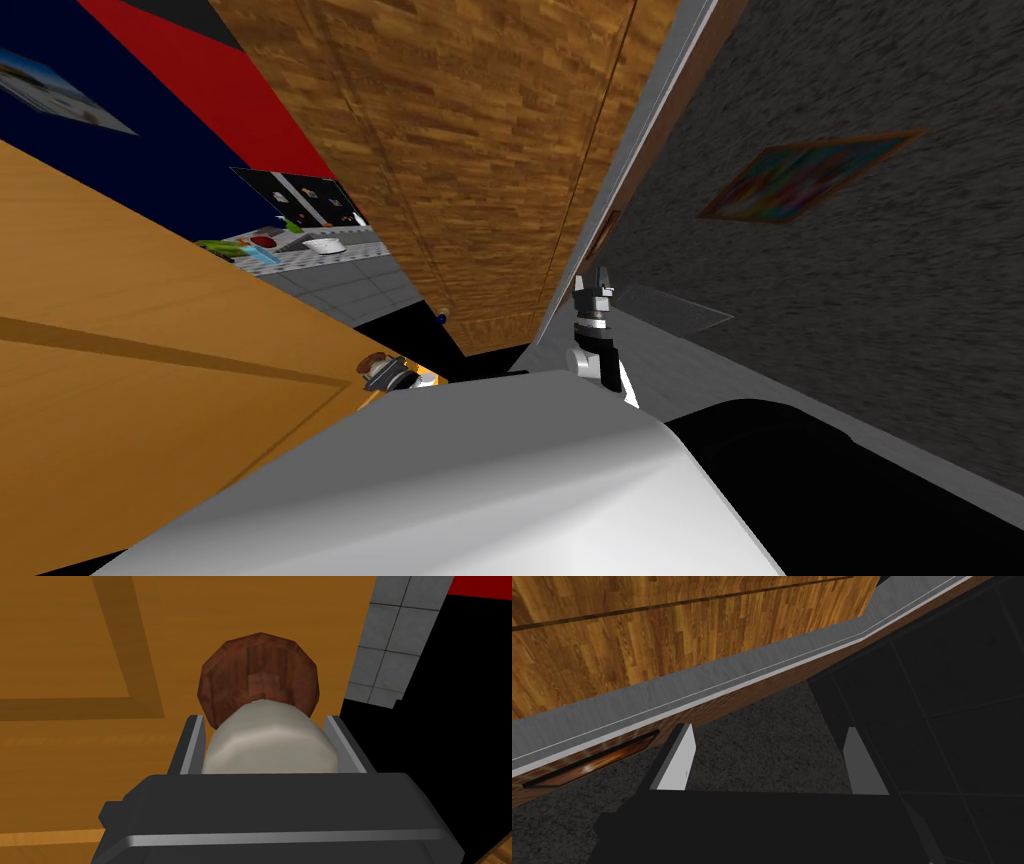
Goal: Push the door open
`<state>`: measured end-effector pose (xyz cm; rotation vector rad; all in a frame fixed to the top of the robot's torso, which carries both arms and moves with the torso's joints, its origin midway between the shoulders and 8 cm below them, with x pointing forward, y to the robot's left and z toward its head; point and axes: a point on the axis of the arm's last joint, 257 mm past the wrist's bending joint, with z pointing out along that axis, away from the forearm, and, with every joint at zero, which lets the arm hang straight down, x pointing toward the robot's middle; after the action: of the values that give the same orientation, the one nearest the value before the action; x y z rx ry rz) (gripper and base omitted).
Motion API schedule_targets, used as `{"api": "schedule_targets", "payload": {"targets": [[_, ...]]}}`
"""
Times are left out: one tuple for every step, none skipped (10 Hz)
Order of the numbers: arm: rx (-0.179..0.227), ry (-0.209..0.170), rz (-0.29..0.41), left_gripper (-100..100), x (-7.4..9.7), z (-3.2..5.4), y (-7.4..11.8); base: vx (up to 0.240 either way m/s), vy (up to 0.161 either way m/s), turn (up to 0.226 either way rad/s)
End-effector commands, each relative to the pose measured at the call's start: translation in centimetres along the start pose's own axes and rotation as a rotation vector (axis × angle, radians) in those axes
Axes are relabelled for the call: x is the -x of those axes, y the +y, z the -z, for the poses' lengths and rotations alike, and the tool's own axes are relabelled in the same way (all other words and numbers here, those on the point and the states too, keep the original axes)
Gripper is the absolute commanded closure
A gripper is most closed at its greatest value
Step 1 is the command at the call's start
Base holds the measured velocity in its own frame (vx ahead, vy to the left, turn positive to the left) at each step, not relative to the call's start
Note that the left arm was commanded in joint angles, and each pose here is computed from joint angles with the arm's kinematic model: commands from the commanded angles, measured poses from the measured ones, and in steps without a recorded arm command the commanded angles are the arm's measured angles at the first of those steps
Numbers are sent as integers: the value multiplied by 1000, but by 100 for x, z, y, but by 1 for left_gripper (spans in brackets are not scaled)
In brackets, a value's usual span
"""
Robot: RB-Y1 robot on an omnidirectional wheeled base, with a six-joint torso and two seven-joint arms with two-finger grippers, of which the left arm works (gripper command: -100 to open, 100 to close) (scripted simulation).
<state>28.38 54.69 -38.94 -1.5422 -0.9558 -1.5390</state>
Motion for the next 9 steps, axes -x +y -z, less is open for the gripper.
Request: {"api": "schedule_targets", "payload": {"targets": [[-31, 13, -5, 100, -13, -86, -123, 132, 66, 30], [-62, 5, -2, 100, 12, -81, -217, 156, 68, -14], [-70, 3, -1, 100, 20, -78, -240, 177, 67, 19], [-55, -4, -3, 100, 46, -72, -191, 75, 33, 17], [-107, 29, -3, 100, -62, -169, -349, 12, 95, -138], [-127, 40, -3, 100, -97, -195, -403, 12, 155, -148], [-148, 50, -2, 100, -132, -220, -460, 29, 188, -98], [-173, 61, -1, 100, -170, -243, -525, 5, 197, -120], [-199, 72, 0, 100, -207, -264, -590, -13, 182, -122]]}}
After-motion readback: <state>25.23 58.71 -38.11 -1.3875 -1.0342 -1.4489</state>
